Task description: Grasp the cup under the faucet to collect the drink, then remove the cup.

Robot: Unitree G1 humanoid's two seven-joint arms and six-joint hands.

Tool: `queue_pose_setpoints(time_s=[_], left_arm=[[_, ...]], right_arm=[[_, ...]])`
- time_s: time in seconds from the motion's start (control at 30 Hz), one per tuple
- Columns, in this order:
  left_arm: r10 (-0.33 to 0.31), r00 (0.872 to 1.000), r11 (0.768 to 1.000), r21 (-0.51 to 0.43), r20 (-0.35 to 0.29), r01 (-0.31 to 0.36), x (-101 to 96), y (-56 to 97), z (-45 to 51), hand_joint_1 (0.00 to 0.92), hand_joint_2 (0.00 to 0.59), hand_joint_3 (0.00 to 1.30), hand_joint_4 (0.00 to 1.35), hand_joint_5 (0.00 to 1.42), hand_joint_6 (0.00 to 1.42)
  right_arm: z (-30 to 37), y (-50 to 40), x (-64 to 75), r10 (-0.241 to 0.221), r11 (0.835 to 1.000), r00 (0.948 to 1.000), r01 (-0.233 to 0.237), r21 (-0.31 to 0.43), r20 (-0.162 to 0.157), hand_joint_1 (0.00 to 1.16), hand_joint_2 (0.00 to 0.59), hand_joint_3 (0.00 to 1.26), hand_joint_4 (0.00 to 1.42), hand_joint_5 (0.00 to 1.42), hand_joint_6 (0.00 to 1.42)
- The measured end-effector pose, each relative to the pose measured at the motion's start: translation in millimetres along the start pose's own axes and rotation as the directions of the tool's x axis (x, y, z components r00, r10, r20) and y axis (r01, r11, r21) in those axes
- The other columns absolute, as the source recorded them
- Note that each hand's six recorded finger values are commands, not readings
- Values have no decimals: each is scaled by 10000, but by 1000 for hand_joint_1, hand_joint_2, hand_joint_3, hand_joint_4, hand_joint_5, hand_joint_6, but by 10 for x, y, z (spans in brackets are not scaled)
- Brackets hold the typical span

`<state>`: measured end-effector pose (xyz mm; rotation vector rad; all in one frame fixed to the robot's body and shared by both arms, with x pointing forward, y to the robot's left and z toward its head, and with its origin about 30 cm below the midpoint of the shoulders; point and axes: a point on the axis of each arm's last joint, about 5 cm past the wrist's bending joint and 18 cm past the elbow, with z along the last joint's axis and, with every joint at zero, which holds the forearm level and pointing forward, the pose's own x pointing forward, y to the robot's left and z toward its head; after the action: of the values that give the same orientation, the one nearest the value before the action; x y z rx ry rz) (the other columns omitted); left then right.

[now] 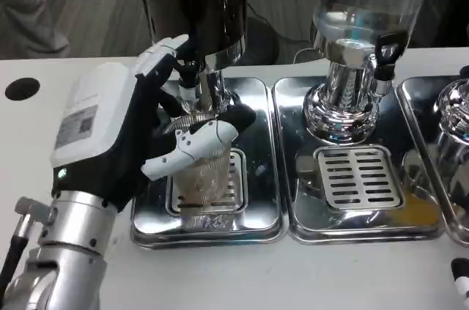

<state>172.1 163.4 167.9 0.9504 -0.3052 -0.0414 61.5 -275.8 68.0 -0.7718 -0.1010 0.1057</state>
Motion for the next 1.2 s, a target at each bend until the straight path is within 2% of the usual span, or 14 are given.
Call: queue_pose_setpoints(time_s=[1.2], left_arm=[[-5, 10000, 10000, -18, 19, 5, -10, -9, 1, 0, 23, 248, 164, 621, 817]], right_arm=[[1, 0, -3, 11, 10000, 10000, -11, -2, -9, 282, 435, 87, 0, 0, 0]])
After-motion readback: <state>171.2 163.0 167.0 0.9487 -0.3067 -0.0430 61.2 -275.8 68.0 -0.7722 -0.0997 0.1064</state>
